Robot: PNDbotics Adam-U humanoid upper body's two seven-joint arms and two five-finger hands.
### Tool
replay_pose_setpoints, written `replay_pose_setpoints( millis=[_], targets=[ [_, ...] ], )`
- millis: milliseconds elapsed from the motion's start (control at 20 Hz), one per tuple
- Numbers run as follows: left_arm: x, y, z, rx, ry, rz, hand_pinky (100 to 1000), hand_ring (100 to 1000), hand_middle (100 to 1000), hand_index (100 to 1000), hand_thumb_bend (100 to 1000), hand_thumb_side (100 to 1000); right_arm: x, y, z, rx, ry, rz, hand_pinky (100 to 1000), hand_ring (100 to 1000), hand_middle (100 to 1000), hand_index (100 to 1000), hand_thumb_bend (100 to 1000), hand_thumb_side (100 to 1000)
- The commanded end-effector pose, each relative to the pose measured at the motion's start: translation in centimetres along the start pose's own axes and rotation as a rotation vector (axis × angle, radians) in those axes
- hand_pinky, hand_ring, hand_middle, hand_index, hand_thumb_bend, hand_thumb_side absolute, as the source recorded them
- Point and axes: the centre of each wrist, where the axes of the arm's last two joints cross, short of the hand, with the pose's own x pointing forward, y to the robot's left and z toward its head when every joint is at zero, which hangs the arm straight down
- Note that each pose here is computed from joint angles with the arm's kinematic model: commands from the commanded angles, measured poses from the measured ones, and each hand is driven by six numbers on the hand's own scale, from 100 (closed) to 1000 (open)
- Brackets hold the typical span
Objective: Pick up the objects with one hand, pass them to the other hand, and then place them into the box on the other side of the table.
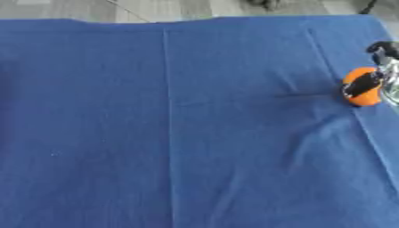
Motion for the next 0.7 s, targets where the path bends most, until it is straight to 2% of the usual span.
replay_pose_setpoints(
  millis=[50,250,700],
  targets=[
    [0.6,0.3,-0.1,-0.003,-0.020,-0.021,790,752,780,910,191,886,0.2,-2.9,0.2,-0.093,-0.017,-0.021,863,875,852,910,378,100],
    [0.6,0.3,-0.1,-0.003,-0.018,-0.022,791,752,780,910,189,886,-0.4,-3.0,-0.1,-0.112,0.021,-0.031,866,885,862,915,395,100],
    [0.6,0.1,-0.1,-0.004,-0.017,-0.018,782,752,778,908,182,888,-1.9,-1.7,-1.4,-0.056,0.118,-0.019,866,888,858,919,434,105]
  ],
)
